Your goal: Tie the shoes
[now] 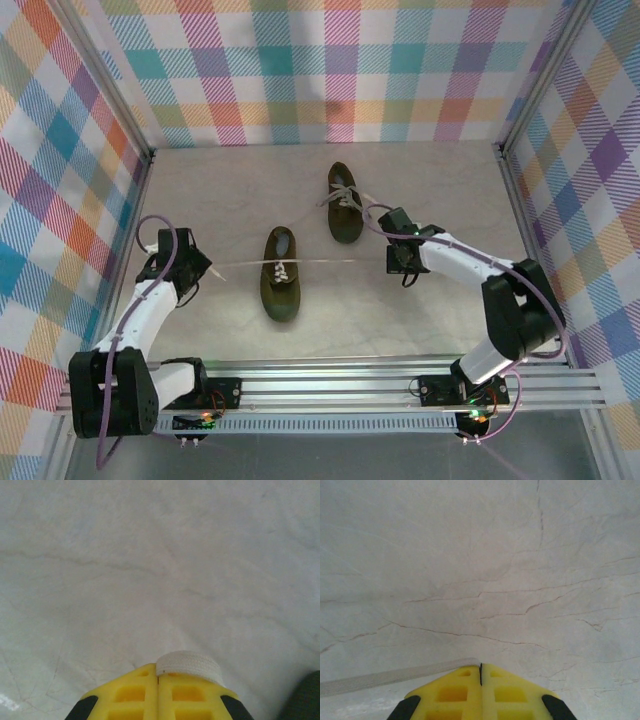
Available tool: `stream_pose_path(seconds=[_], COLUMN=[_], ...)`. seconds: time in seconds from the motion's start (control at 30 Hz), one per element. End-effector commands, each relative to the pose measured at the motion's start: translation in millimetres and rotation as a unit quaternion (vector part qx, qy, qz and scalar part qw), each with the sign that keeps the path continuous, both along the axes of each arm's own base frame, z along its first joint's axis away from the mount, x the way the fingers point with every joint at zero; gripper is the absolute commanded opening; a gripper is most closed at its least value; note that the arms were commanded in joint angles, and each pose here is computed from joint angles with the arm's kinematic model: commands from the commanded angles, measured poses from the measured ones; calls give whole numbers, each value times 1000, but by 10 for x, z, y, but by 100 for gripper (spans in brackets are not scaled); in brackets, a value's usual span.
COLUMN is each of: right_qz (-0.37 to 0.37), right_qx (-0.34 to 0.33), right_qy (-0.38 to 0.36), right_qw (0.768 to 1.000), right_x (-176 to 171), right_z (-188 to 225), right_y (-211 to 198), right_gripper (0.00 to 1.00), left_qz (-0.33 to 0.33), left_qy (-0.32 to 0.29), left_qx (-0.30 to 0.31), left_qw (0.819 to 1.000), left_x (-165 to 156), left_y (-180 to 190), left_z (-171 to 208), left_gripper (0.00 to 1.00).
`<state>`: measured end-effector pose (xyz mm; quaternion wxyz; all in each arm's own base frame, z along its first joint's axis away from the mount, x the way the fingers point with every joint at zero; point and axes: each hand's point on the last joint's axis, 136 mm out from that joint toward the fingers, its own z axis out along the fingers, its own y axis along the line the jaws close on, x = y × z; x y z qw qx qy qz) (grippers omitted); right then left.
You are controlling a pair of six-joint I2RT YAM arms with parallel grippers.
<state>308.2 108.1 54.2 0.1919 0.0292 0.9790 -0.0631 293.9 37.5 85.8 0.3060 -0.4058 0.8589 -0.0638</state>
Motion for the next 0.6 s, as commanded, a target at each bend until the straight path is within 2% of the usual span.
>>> stream_pose_path(seconds=[0.0, 0.3, 0.37, 0.43, 0.5, 0.57], right_qz=[-20, -53, -31, 15, 71, 123], right_qx=[-47, -35, 3, 81, 166, 247], right_qy=[29, 48, 34, 7, -15, -32], right_qw=[998, 997, 999, 997, 983, 961], right_x=[-46, -43, -6, 37, 24, -33], right_z=[-54, -129, -76, 65, 276, 571], right_y=[-228, -402, -265, 13, 335, 652], right_gripper=[0, 0, 0, 0, 0, 0], left_qz=[48, 31, 4, -45, -109, -166], left_qy=[7, 27, -21, -82, -159, -222], left_qx=[4, -17, -36, -64, -92, -99], left_qw=[999, 999, 999, 994, 977, 956], left_x=[-73, -24, 130, 264, 406, 460], left_y=[187, 125, 23, -165, -427, -665], left_z=[-99, -262, -147, 39, 352, 695], left_gripper=[0, 0, 0, 0, 0, 0])
